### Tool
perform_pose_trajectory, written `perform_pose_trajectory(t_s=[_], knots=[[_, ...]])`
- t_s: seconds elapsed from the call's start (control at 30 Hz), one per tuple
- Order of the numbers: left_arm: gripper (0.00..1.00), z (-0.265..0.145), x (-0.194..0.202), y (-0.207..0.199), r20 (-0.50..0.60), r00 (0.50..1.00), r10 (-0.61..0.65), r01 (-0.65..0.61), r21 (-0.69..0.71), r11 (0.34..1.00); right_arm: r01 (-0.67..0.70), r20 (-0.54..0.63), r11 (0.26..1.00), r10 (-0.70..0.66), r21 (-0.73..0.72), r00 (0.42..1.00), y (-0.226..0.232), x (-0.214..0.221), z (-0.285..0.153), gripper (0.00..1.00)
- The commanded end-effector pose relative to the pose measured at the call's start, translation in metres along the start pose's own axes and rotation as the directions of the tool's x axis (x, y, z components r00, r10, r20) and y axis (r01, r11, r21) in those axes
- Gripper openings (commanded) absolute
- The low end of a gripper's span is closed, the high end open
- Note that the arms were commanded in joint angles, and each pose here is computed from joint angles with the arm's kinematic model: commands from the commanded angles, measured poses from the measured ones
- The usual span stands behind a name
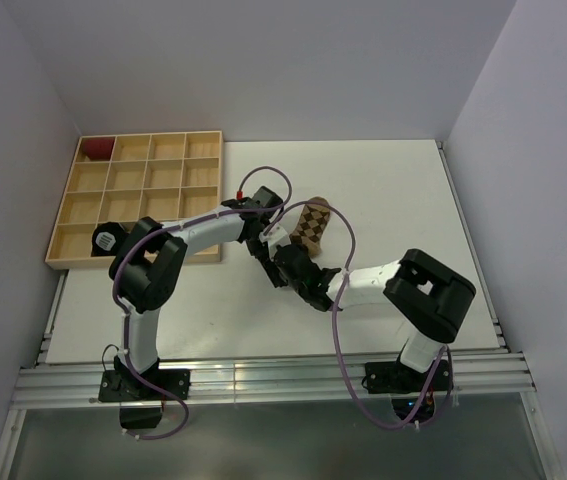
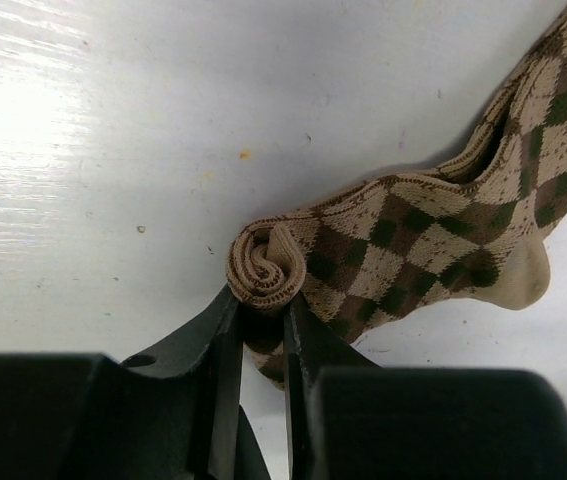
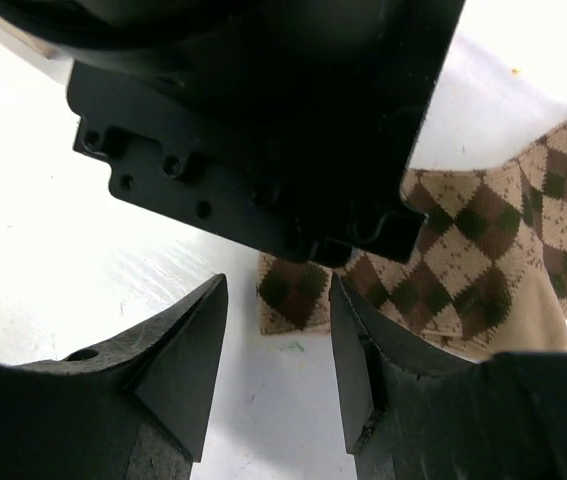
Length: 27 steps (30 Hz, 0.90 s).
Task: Roll the socks
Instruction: Roll the sock at the center of the board.
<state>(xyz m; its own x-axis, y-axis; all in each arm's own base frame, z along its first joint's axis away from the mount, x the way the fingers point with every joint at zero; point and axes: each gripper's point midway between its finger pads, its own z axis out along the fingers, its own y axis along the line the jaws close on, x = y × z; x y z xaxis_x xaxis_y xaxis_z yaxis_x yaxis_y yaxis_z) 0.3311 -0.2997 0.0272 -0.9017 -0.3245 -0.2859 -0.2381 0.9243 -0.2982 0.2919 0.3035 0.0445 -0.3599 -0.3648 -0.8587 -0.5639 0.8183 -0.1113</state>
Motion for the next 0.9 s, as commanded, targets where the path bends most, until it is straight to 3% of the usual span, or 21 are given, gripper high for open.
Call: perform_pose_trajectory(t_s=[0.0,0.37,0.57,0.67,0.73,0.87], knots=[[0.14,0.011,0.016,0.005,-0.070,0.997,0.018,-0.018,-0.010,1.000,-0.018,0.074,1.000,0.019,-0.006,0.997,0.004,-0.022,0.002,0.53],[0.13,0.009,0.012,0.006,-0.062,0.998,0.003,-0.003,-0.007,1.000,0.023,-0.042,0.999,-0.021,0.036,0.999,0.000,0.017,0.017,0.47],[0.16,0.007,0.012,0.003,-0.063,0.998,-0.013,0.014,0.016,1.000,0.041,-0.108,0.996,-0.032,0.083,0.994,-0.011,0.036,0.020,0.31],[0.17,0.004,0.007,0.005,-0.049,0.998,-0.037,0.038,0.029,0.999,0.032,-0.146,0.995,-0.018,0.092,0.989,-0.017,0.047,0.018,0.17],[0.20,0.001,0.001,0.007,-0.037,0.998,-0.059,0.061,0.036,0.997,0.021,-0.161,0.995,-0.005,0.095,0.987,-0.020,0.050,0.018,0.01],[0.25,-0.005,-0.013,0.008,-0.009,0.995,-0.104,0.104,0.060,0.993,-0.026,-0.182,0.998,0.037,0.063,0.983,-0.023,0.052,0.016,0.00]])
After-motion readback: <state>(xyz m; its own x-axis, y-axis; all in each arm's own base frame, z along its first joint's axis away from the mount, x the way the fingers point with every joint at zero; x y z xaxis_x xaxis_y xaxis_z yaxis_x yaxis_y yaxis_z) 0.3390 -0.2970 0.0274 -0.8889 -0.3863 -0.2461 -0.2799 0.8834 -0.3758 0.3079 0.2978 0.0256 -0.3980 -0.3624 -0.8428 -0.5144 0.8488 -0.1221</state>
